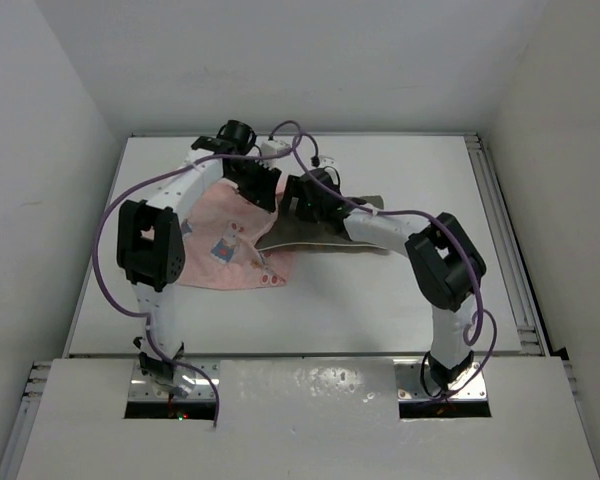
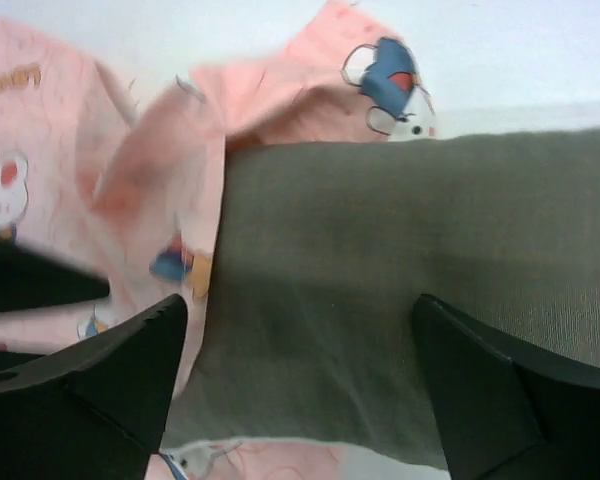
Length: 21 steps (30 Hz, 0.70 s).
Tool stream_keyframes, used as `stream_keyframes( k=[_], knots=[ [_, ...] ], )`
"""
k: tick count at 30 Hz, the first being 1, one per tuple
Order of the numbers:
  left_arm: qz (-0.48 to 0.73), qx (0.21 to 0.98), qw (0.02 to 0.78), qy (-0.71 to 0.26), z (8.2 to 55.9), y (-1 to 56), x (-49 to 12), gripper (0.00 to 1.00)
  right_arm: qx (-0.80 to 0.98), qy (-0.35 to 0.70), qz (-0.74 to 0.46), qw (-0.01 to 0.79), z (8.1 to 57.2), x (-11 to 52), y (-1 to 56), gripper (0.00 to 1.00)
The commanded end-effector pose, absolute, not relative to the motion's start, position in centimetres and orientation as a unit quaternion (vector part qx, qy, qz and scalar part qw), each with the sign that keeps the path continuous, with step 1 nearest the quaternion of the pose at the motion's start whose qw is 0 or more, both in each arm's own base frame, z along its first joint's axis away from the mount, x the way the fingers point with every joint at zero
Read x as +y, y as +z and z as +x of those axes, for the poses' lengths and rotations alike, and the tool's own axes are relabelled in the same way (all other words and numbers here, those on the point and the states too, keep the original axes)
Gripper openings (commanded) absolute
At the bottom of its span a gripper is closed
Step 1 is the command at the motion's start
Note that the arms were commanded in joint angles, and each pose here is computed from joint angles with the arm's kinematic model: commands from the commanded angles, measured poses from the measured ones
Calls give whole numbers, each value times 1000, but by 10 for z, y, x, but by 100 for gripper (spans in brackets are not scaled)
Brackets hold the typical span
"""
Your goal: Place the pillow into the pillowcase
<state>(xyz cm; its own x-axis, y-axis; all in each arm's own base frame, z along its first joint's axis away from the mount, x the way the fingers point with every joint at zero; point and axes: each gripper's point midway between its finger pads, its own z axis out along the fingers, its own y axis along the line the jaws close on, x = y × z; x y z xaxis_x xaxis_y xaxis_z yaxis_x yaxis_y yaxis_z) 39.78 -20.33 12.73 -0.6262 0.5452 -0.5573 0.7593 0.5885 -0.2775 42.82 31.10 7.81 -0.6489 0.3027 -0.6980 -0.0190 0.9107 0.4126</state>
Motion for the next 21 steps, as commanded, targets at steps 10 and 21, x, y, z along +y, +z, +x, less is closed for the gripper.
stream_keyframes(
  k=[10,21],
  knots=[
    [344,883,275,-161,400,158,-150,40,845,141,-206,473,401,271,126,57],
    [393,884,197,-158,361,95,-173,59,863,116,-298,392,405,282,70,99]
  ],
)
